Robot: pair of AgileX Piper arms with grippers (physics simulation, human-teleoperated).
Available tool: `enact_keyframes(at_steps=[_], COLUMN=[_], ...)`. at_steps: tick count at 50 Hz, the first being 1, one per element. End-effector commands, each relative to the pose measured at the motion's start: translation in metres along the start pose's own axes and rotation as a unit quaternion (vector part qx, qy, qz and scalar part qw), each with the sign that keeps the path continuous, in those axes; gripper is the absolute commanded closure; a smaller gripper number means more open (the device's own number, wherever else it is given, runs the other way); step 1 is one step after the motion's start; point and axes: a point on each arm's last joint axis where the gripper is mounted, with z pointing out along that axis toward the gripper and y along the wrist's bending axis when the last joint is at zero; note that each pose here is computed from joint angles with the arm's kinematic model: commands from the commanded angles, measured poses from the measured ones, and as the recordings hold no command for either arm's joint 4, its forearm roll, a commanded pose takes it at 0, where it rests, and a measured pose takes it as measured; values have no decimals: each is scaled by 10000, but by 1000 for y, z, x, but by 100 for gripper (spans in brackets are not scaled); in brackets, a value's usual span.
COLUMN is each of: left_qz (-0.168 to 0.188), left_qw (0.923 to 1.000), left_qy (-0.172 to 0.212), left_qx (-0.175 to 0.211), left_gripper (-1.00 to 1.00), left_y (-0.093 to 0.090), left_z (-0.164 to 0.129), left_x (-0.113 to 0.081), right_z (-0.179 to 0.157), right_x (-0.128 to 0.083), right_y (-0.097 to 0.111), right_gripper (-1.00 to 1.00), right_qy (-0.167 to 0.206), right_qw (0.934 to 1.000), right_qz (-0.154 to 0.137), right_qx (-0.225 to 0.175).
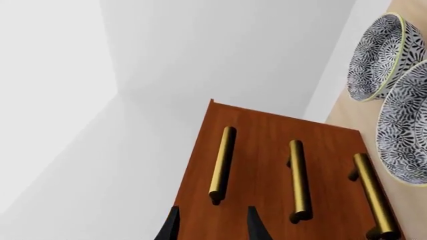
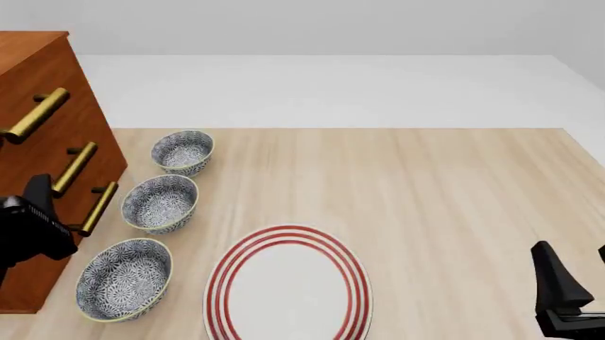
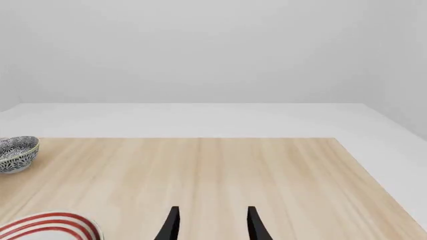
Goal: Open the top drawer of the cabinet.
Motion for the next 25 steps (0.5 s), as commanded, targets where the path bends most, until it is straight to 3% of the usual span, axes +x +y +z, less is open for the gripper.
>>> enact_keyframes(at_steps=[1, 25], left_qz=[76, 207], left_qw=[9999, 9995], left_qy=[114, 242], left_qx=[22, -24], left_gripper=[-100, -100], left_y=[1, 10], left_z=[8, 20], left_x=[4, 8], right_z=[0, 0], right_x=[0, 0], right_y=[0, 0], right_gripper=[-100, -100], right_qy=[-1, -1], right_qw=[10000, 10000], right_qz=[0, 0], right_qx=[1, 0])
